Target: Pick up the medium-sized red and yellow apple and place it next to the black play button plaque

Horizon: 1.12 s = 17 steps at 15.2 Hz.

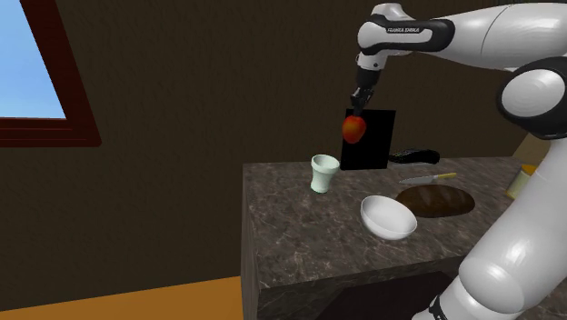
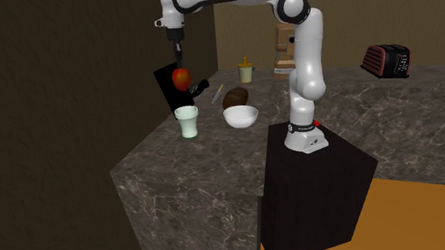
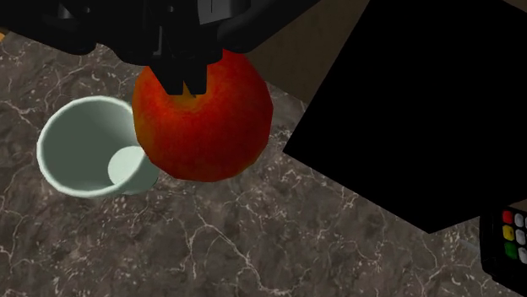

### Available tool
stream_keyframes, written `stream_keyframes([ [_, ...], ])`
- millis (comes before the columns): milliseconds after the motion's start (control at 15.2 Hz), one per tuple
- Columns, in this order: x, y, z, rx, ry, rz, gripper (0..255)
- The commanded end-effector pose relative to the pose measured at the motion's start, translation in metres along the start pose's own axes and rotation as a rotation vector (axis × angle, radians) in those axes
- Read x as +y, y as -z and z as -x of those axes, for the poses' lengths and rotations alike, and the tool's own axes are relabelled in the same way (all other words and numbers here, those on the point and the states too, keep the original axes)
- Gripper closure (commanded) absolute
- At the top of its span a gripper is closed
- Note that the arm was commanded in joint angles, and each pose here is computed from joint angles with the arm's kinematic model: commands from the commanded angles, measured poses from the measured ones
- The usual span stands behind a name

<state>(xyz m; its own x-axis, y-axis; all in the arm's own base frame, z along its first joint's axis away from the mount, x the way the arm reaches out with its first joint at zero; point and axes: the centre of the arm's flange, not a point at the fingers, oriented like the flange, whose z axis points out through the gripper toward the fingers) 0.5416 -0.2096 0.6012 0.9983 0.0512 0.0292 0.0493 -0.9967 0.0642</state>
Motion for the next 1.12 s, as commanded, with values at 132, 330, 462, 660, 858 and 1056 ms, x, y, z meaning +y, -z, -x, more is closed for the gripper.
stream_keyframes([
  [132, -0.001, -0.022, 0.002, 0.001, 0.0, 0.0, 255],
  [330, -0.002, -0.038, 0.002, 0.001, 0.0, 0.0, 255],
  [462, -0.002, -0.048, 0.002, 0.001, 0.0, 0.0, 255],
  [660, -0.003, -0.064, 0.003, 0.001, 0.0, 0.0, 255],
  [858, -0.004, -0.08, 0.003, 0.001, 0.0, 0.0, 255],
  [1056, -0.006, -0.096, 0.004, 0.001, 0.0, 0.0, 255],
])
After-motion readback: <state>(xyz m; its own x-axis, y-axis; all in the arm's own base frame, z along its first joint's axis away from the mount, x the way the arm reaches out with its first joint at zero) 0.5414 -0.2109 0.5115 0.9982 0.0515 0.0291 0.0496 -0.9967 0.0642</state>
